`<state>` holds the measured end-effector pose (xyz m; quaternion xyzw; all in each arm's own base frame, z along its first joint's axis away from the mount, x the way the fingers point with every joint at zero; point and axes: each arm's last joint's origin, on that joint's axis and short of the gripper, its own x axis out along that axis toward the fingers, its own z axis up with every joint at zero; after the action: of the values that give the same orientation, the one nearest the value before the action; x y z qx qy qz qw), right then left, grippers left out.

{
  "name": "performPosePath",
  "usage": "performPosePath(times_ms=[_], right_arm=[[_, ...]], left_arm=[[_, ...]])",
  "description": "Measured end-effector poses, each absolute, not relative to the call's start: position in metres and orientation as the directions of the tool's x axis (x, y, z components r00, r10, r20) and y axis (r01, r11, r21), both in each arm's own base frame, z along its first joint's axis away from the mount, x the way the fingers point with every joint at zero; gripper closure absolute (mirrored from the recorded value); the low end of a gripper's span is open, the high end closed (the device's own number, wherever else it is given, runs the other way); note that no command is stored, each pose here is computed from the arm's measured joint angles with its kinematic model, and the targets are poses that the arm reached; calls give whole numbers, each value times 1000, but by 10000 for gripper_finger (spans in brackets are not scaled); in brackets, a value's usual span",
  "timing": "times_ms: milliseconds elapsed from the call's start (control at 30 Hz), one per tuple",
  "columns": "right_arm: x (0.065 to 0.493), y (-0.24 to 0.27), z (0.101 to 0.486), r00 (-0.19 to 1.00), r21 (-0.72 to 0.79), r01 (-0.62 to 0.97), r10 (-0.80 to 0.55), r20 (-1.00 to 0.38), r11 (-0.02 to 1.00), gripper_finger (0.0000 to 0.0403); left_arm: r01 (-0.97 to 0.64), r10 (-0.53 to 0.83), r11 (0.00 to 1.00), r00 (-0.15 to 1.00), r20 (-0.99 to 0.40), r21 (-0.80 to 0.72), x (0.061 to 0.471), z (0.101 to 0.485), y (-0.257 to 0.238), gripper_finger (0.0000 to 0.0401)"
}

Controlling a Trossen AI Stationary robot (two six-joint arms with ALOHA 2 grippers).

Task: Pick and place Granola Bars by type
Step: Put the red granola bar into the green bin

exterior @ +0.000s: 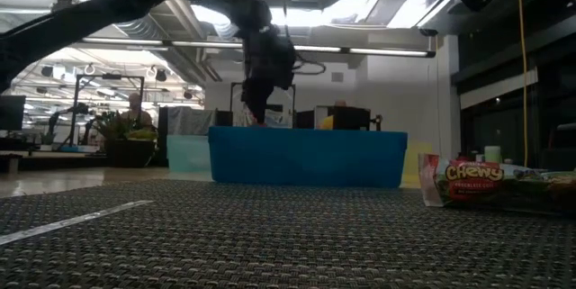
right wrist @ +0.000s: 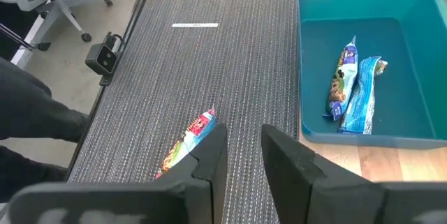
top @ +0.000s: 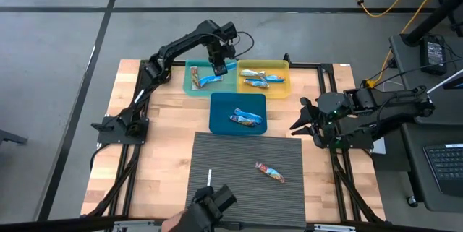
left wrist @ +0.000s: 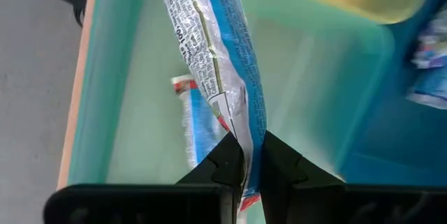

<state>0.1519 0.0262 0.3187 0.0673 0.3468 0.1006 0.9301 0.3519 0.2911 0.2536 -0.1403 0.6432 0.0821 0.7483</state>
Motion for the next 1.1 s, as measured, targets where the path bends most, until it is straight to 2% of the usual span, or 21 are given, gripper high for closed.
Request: performPosePath(times_ms=[233, 533, 867, 1100], right_arm=[[152, 26, 319, 741, 189, -134, 225, -632, 973, 311], [152, 25, 319, 747, 172, -114, 199, -634, 978, 311], [152, 25, 319, 747, 188, -100, 199, -634, 977, 311], [152, 25, 319, 748, 192, -97, 199, -634, 977, 311]], left_arm=[[-360, -86, 926, 103, -991, -118, 345, 229, 309, 378], [-404, -86, 907, 92, -992, -116, 346, 214, 318, 378], [-473, -124, 871, 58, -991, -136, 348, 200, 318, 344], [-462, -82, 884, -9, -997, -68, 349, 199, 313, 313]])
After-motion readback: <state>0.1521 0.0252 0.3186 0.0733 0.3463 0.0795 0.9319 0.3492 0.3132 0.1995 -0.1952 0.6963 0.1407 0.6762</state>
